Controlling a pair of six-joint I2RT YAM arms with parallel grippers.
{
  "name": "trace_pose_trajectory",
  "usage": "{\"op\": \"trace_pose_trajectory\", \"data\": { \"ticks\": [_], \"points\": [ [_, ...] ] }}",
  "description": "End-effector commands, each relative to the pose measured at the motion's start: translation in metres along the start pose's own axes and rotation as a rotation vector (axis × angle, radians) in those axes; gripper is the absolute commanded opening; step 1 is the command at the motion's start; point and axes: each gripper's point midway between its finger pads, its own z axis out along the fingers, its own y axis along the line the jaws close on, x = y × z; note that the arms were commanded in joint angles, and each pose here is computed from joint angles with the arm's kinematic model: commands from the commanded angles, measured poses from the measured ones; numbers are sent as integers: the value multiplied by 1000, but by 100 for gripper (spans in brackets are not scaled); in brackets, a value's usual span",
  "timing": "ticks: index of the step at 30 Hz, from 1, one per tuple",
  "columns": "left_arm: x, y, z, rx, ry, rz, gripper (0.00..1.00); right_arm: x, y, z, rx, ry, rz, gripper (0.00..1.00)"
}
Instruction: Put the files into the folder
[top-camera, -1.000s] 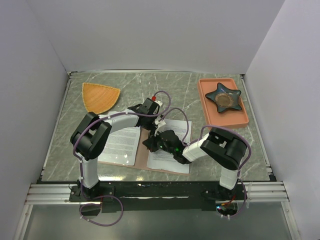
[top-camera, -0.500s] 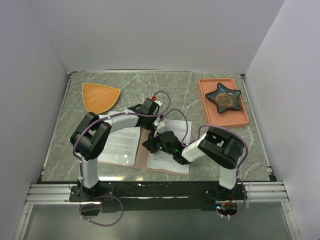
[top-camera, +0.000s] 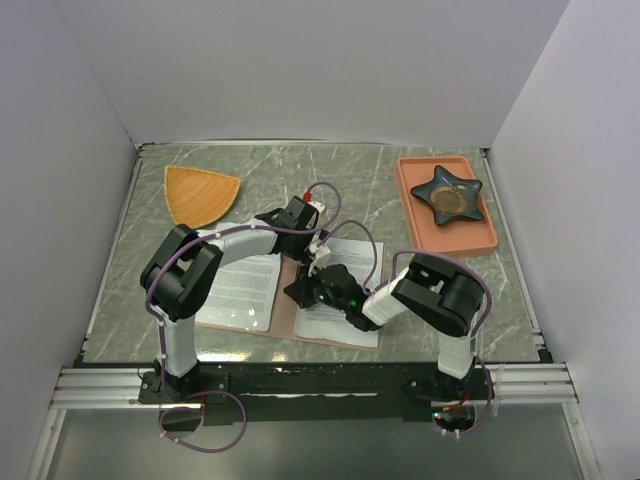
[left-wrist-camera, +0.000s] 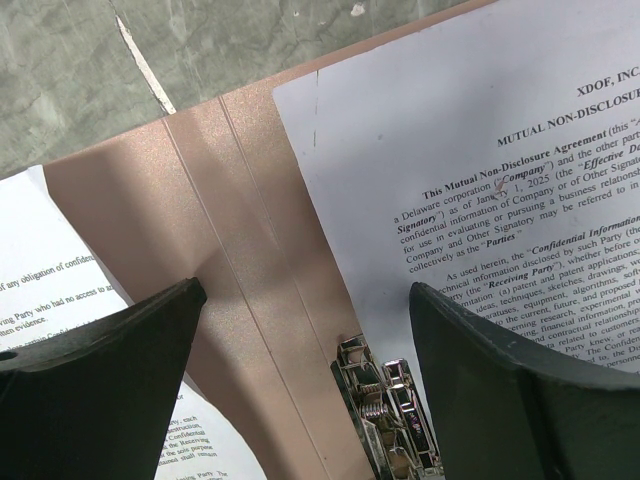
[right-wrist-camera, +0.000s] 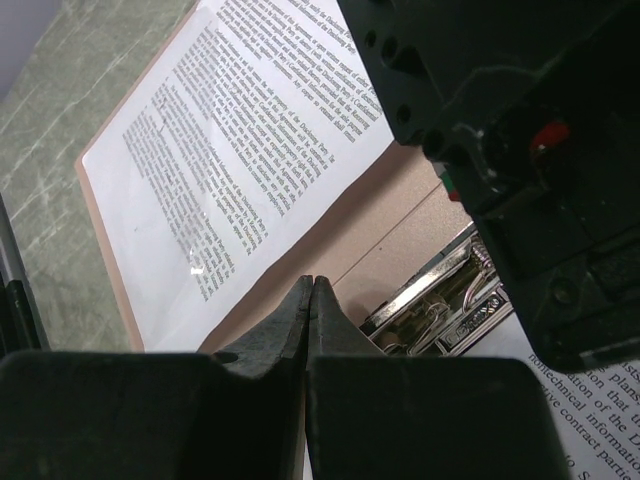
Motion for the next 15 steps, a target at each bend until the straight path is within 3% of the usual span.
{"op": "trace_pose_trajectory", "data": {
  "ticks": [1, 15],
  "points": [
    [35, 0, 1, 10, 106, 4, 90, 97, -70, -37, 245, 317, 1, 0],
    [36, 0, 2, 12, 114, 4, 90, 115, -88, -44, 304, 381, 25, 0]
  ]
}}
